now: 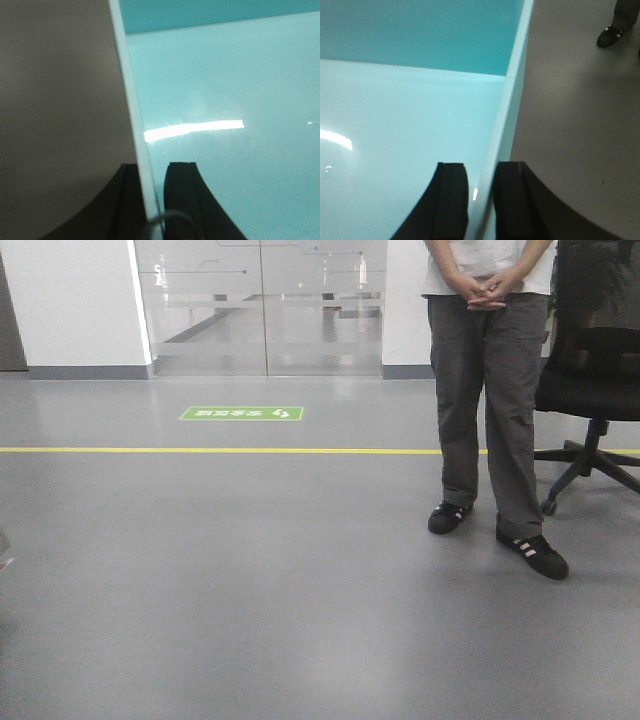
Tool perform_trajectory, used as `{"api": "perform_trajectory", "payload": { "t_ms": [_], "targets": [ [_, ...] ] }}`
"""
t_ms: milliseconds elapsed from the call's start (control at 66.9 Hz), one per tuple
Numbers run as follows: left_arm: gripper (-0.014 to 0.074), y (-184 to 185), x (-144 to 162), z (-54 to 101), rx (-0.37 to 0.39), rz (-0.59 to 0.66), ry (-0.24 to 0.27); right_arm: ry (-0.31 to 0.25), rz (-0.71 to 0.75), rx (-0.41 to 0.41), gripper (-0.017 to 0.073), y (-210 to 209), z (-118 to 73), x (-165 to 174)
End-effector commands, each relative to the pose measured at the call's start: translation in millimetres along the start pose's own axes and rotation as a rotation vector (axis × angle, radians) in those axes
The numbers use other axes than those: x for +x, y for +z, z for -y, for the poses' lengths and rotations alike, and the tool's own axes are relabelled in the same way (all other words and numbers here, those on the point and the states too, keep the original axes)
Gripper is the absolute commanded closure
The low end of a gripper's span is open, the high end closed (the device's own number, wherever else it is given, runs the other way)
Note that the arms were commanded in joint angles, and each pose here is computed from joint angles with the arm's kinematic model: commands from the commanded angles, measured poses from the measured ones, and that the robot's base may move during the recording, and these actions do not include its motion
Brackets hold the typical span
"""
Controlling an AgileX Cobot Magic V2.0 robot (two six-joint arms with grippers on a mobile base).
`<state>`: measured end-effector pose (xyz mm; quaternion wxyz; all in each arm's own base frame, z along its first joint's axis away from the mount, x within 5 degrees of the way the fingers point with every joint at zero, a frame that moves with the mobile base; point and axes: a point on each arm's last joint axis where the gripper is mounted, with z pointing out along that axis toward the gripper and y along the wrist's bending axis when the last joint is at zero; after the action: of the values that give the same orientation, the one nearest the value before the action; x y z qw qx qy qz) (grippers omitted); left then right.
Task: Fetch blue bin and place on conveyor start
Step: 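Hold the bin with both grippers while the base drives to the conveyor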
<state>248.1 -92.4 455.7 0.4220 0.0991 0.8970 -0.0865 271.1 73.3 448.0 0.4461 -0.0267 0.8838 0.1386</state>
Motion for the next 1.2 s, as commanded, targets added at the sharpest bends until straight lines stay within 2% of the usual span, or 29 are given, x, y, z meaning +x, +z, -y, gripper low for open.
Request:
{"api": "perform_trajectory", "payload": {
  "t_ms": [0,673,1181],
  "targets": [
    [0.0704,-11.6,-1.6,6.0,0.052,0.036,-0.002,-0.009,0.086,0.02,0.0712,-2.6,2.8,-8.8],
    [0.0704,-11.6,-1.6,6.0,0.052,0.036,-0.002,-0.009,0.098,0.018,0.0712,-2.7,2.6,-9.9],
    [0.0704,-11.6,-1.6,5.8,0.05,0.036,-0.001,-0.01,0.335,-0.023,0.0712,15.4,0.2,-33.1]
  ]
}}
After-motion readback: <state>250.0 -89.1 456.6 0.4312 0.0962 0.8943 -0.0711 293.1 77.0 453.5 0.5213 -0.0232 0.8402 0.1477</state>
